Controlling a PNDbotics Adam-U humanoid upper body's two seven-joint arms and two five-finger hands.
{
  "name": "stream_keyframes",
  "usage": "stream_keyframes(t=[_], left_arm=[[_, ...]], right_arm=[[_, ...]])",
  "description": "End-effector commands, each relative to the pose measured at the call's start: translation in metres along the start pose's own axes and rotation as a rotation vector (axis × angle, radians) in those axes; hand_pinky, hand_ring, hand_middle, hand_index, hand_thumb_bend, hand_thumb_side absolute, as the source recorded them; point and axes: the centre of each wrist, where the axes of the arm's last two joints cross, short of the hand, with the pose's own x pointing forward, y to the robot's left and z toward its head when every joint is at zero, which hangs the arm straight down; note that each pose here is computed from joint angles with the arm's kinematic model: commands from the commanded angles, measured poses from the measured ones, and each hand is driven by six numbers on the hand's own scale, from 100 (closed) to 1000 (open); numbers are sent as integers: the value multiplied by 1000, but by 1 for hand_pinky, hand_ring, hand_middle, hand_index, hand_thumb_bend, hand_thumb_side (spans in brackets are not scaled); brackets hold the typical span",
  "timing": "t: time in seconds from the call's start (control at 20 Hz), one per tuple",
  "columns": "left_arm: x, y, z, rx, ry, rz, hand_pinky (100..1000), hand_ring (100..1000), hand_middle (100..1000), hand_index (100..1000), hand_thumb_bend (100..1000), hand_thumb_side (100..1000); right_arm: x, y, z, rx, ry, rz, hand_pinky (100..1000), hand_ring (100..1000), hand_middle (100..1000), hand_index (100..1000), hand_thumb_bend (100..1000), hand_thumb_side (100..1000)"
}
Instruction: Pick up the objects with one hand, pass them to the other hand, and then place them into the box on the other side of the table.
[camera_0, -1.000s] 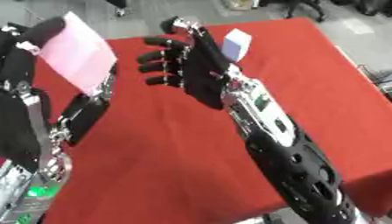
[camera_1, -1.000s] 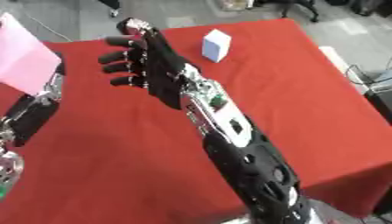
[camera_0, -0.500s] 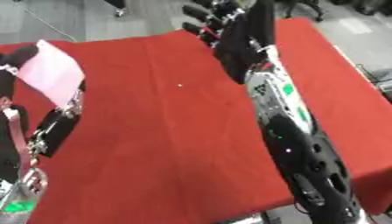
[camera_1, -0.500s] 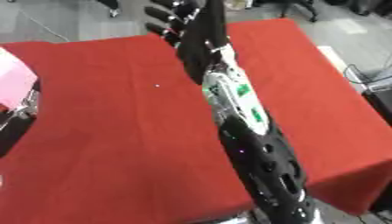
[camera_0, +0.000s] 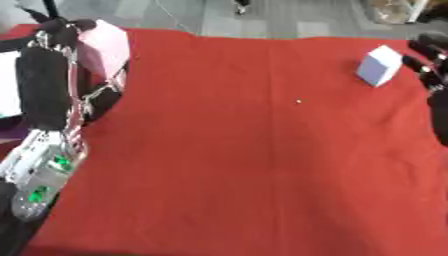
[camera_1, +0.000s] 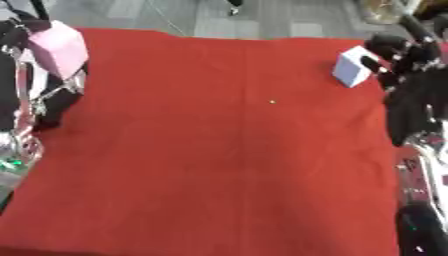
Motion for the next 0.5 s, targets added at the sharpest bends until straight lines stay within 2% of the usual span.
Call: stream_keyframes(t=[0.05,0.2,0.25,0.3,0.35,0.4,0.5], left_arm=[[-47,17,-44,114,340,-187,626,511,453,475,282,100],[-103,9,-72,37,535,-254,628,514,454,477,287,100],[-119,5,-77,6,596,-268,647,542,475,504,307,117],[-132,-1,-80,-41,652,-268,702,619,579,618,444,316],[-144,-7,-79,-115,705,-265,782,762,764,822,802,631],[-151,-13,-78,-216,751,-241,843,840,848,914,928,668],[-155,-15,-80,-357,783,-201,862,866,880,948,1000,708]], right_arm=[[-2,-13,3,54,-5,98,816,786,615,894,100,1000],[-8,-19,8,82,5,137,816,786,613,894,100,1000],[-9,-20,9,90,9,142,816,786,612,894,100,1000],[-11,-20,9,100,11,144,816,786,612,894,100,1000],[-11,-20,10,111,13,146,816,786,612,895,100,1000],[-12,-19,10,123,14,148,816,787,613,897,100,1000],[-13,-19,11,145,14,153,816,787,613,897,100,1000]])
